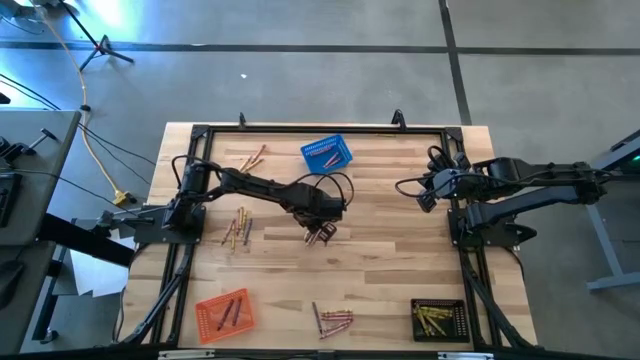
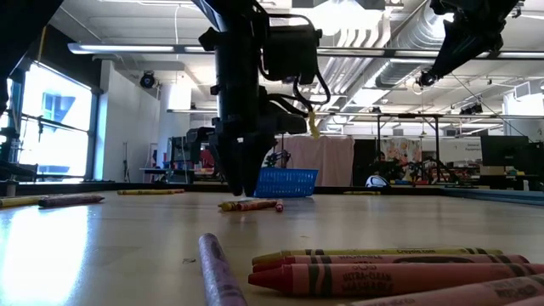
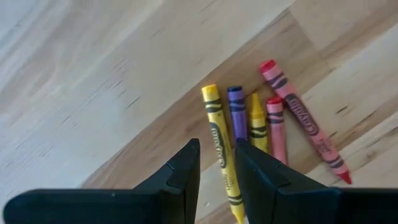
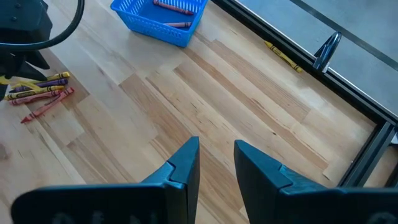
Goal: Sort crayons
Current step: Put the yellow crayon into the black bin
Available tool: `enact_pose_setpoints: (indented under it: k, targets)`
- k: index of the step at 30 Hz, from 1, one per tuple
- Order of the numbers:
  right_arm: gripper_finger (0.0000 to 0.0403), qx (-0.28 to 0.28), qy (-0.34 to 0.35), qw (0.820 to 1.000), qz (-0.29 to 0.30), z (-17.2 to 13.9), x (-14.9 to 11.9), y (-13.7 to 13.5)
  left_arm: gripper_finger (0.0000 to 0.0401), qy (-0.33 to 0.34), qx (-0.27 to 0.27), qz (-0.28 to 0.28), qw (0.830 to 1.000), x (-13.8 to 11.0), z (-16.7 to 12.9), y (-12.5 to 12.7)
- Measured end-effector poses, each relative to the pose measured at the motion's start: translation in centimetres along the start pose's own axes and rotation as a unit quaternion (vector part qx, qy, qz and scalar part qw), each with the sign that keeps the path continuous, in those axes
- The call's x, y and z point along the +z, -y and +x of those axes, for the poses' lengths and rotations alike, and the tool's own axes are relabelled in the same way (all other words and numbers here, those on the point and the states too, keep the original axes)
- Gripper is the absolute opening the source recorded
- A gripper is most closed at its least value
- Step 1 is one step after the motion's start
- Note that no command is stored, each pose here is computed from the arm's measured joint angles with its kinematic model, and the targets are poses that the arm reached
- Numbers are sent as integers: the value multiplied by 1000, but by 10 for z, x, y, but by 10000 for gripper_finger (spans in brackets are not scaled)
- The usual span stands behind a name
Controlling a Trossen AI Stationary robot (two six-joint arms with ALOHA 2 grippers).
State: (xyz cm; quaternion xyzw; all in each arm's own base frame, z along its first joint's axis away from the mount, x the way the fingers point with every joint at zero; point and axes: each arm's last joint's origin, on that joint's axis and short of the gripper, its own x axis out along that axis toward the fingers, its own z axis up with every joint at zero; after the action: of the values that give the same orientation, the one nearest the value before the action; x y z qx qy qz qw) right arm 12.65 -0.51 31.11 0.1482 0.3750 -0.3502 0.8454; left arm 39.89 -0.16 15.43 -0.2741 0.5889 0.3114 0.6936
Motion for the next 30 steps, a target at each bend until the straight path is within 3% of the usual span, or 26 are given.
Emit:
enact_pose_setpoints:
  k: [15, 30]
  targets:
    - [84, 0, 0, 1000, 1, 0, 0, 0, 86, 14, 7, -6, 1000, 5, 3, -2]
    - [84, 0, 0, 1000, 12, 0, 0, 0, 78, -17, 26, -5, 1000, 4, 29, -2]
